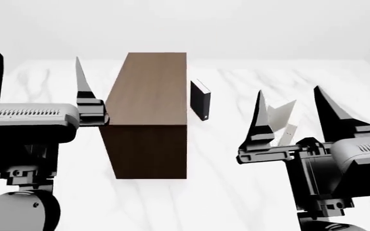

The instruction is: Pick up the book on the right and place it under the cabinet shelf.

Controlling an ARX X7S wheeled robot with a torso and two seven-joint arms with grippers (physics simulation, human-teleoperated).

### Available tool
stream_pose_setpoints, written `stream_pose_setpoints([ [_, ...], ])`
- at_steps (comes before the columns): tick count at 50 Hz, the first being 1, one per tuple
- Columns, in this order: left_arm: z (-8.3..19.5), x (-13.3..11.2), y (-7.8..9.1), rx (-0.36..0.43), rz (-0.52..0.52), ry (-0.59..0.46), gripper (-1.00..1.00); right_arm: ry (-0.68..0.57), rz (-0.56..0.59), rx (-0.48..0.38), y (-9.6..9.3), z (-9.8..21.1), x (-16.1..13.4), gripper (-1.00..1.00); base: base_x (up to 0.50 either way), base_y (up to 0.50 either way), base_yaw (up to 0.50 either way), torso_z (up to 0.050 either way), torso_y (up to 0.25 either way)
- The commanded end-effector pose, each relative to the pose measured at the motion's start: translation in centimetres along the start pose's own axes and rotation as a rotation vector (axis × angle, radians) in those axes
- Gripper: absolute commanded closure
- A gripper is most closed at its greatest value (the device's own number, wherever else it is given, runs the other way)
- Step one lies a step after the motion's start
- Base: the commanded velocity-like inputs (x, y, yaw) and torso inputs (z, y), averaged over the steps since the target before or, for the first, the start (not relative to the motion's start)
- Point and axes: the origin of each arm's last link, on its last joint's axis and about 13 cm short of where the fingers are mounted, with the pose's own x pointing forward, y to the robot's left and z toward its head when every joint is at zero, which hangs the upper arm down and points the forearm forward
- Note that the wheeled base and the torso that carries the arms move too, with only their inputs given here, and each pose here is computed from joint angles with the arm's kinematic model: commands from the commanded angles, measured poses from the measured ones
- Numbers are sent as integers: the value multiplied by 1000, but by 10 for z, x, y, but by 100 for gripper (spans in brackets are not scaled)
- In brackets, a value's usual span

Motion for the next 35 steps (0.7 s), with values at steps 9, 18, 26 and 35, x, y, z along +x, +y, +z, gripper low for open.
stream_pose_setpoints([
  [9, 2, 1, 3, -9, 1, 3, -100, 19, 10, -9, 1, -3, 0, -100, 500, 0, 0, 0, 0],
  [18, 2, 2, 4, -23, 14, 11, -100, 28, 11, 6, 2, -4, 1, -100, 500, 0, 0, 0, 2],
  [26, 1, -2, 5, -18, 3, 17, -100, 40, 2, 41, 1, -4, 1, -100, 500, 0, 0, 0, 1],
  [35, -1, -3, 4, 18, -13, 26, -100, 83, -16, 66, 0, -2, 3, -100, 56, 0, 0, 0, -26],
])
